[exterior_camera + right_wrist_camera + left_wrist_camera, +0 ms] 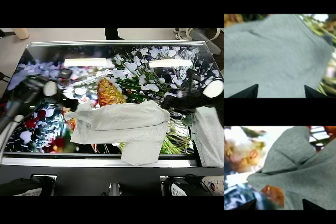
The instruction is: Fold the shirts.
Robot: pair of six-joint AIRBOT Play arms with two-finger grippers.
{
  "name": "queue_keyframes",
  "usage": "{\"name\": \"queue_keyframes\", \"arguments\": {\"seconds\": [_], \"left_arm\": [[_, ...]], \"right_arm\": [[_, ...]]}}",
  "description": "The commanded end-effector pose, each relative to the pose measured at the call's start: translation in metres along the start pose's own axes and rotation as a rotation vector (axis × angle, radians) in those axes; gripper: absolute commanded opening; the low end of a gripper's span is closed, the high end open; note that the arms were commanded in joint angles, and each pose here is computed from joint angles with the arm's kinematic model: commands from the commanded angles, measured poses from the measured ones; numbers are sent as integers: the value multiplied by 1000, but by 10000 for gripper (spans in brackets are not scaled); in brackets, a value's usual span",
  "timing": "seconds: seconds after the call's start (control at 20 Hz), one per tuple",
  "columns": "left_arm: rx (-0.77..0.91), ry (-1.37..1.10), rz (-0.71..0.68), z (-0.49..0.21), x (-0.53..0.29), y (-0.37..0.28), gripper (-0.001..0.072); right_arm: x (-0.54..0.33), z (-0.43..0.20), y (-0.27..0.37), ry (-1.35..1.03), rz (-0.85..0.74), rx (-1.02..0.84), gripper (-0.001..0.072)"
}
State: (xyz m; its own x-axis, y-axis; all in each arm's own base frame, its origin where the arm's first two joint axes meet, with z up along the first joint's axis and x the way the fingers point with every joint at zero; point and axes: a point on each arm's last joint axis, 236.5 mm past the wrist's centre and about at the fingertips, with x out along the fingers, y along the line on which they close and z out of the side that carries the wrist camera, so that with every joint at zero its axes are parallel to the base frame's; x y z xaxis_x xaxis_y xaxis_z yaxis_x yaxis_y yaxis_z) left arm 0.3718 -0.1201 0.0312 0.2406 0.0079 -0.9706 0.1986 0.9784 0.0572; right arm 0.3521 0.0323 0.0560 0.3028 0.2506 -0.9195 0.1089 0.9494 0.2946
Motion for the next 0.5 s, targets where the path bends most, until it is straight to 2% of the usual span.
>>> {"name": "queue_keyframes", "arguments": {"seconds": [0.0, 0.05, 0.2, 0.3, 0.45], "left_arm": [[-147, 111, -161, -55, 0, 22, 720], [-200, 151, -192, -84, 15, 22, 720], [-291, 219, -289, -145, 60, 0, 720], [-295, 247, -364, -161, 78, -25, 720], [-287, 243, -374, -160, 94, -39, 717]], "right_arm": [[-10, -54, -51, 202, 4, 128, 536], [-1, -68, -62, 205, 15, 193, 526], [31, -121, -70, 304, 30, 240, 540], [42, -140, -70, 351, 41, 248, 623], [51, -154, -71, 381, 44, 244, 645]]}}
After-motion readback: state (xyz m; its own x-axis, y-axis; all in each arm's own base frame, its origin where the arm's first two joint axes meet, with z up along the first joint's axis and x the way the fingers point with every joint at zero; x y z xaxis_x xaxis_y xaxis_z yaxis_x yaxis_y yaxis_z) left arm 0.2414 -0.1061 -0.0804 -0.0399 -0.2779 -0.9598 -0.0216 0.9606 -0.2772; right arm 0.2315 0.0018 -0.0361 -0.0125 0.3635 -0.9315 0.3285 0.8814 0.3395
